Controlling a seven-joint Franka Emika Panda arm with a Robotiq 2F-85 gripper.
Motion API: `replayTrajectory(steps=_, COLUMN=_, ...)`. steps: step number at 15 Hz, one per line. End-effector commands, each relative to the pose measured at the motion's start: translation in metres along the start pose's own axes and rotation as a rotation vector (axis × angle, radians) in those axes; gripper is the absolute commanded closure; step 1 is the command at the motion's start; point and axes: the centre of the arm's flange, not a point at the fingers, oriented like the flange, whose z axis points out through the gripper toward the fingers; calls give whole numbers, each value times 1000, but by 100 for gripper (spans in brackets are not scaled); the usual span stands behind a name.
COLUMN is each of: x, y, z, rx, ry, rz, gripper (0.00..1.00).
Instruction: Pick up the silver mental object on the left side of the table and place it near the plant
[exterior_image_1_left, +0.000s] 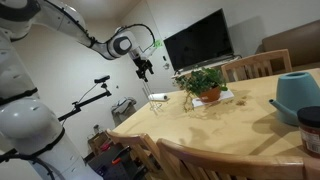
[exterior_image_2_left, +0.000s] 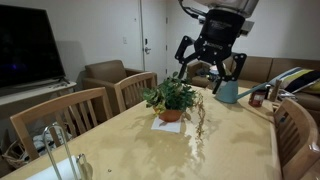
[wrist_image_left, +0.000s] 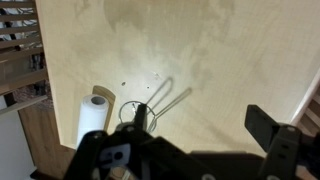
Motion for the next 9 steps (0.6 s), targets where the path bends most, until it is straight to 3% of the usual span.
replayTrajectory(steps=1, x=-1, y=2, z=4, rx=3, ry=3, rz=0, gripper=0)
replayTrajectory(steps=9, x=0, y=5, z=4, rx=1, ry=4, rz=-1, gripper=0)
